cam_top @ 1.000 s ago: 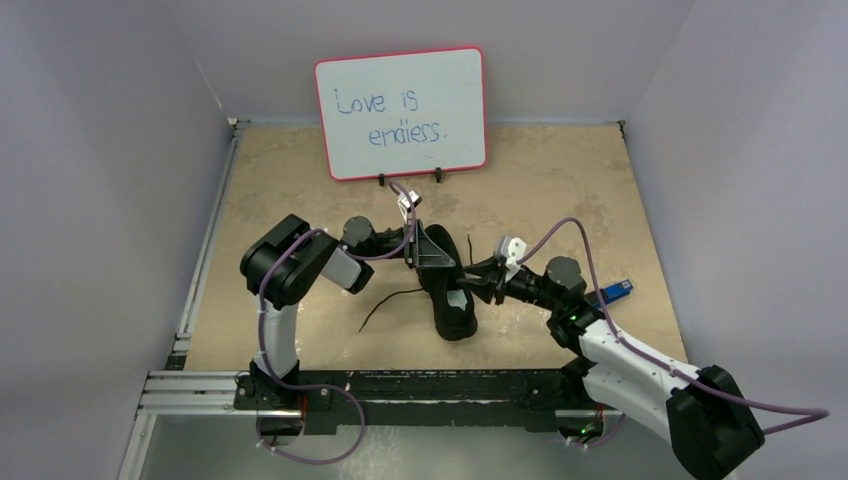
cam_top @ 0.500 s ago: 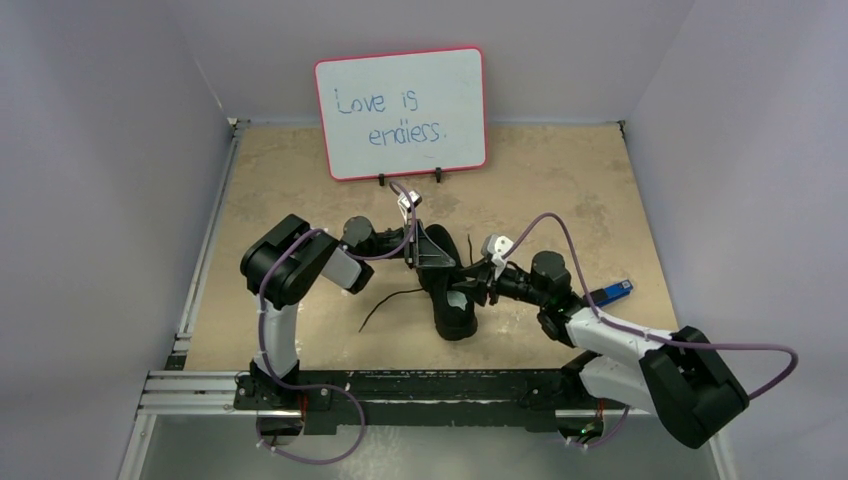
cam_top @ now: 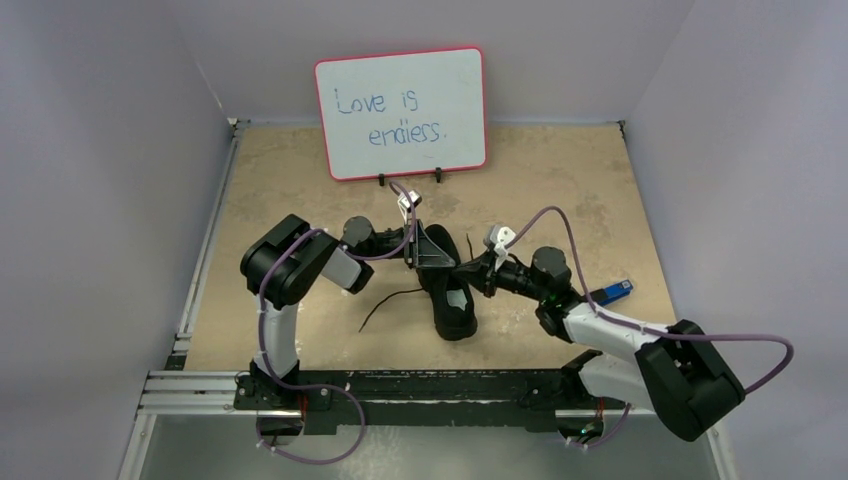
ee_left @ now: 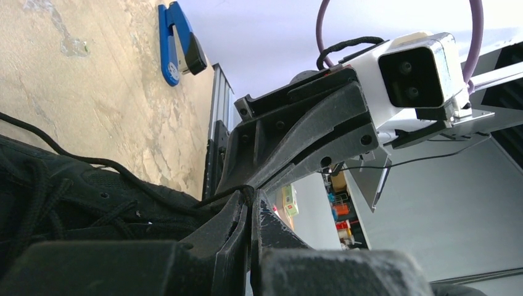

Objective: Tie the shoes

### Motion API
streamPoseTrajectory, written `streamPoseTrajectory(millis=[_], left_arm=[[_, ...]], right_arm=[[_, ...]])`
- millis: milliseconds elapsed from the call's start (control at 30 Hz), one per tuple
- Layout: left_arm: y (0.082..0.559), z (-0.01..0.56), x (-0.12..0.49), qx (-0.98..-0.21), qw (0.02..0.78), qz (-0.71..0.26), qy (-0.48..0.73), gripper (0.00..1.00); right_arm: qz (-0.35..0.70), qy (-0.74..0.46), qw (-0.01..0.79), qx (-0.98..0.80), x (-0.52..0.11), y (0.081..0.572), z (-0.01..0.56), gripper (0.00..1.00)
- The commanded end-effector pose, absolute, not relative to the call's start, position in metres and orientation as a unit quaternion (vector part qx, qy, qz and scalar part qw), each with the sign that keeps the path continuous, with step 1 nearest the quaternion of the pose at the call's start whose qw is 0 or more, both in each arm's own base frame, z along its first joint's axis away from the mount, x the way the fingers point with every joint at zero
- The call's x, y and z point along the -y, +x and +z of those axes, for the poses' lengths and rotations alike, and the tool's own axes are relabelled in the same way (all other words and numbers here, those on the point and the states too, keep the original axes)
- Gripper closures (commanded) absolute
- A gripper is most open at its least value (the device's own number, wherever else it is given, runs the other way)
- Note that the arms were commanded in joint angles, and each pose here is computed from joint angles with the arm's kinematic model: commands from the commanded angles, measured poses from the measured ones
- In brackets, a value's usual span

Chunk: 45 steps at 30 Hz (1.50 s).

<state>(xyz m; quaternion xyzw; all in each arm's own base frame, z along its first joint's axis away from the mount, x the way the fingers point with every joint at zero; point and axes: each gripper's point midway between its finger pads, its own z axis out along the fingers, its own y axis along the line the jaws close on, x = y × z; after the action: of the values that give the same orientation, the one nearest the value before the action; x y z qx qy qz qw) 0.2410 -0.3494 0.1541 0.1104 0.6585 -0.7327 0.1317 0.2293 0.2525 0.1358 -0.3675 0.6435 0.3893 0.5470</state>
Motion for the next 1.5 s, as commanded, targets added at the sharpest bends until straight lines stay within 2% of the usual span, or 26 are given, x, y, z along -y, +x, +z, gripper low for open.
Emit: streamPoseTrajectory(millis=[0, 100, 233, 333, 467, 567, 733, 867, 1067, 1200, 1467], left_arm=[[0.240, 0.199, 0.343, -0.585, 0.220, -0.761, 0.172, 1.00], [0.246, 0.196, 0.341, -0.595, 0.228, -0.753, 0.166, 1.00], [0.257, 0.184, 0.342, -0.629, 0.250, -0.717, 0.166, 1.00], [0.269, 0.167, 0.342, -0.676, 0.273, -0.661, 0.178, 0.93], [0.277, 0.133, 0.324, -0.767, 0.285, -0.535, 0.212, 0.77], [0.279, 0.125, 0.305, -0.798, 0.303, -0.473, 0.220, 0.68], [0.268, 0.138, 0.287, -0.810, 0.351, -0.420, 0.209, 0.61], [0.240, 0.176, 0.292, -0.767, 0.428, -0.418, 0.232, 0.61], [0.202, 0.200, 0.312, -0.693, 0.530, -0.399, 0.281, 0.57], [0.205, 0.186, 0.331, -0.690, 0.555, -0.333, 0.325, 0.55], [0.225, 0.189, 0.351, -0.676, 0.592, -0.279, 0.339, 0.57]], right_arm=[[0.388, -0.337, 0.535, -0.670, -0.255, 0.240, 0.156, 1.00], [0.356, -0.252, 0.447, -0.781, -0.235, 0.240, 0.150, 1.00], [0.294, -0.145, 0.270, -0.905, -0.205, 0.207, 0.149, 1.00], [0.296, -0.088, 0.142, -0.940, -0.205, 0.174, 0.154, 1.00], [0.321, -0.062, 0.065, -0.943, -0.219, 0.165, 0.177, 1.00], [0.326, -0.069, 0.048, -0.942, -0.227, 0.171, 0.189, 1.00], [0.385, -0.032, 0.046, -0.921, -0.242, 0.191, 0.201, 1.00], [0.413, 0.001, 0.045, -0.910, -0.242, 0.208, 0.210, 1.00], [0.466, 0.033, 0.038, -0.883, -0.247, 0.220, 0.226, 1.00], [0.466, 0.040, 0.021, -0.884, -0.248, 0.218, 0.219, 1.00], [0.466, 0.046, 0.024, -0.884, -0.250, 0.223, 0.220, 1.00]])
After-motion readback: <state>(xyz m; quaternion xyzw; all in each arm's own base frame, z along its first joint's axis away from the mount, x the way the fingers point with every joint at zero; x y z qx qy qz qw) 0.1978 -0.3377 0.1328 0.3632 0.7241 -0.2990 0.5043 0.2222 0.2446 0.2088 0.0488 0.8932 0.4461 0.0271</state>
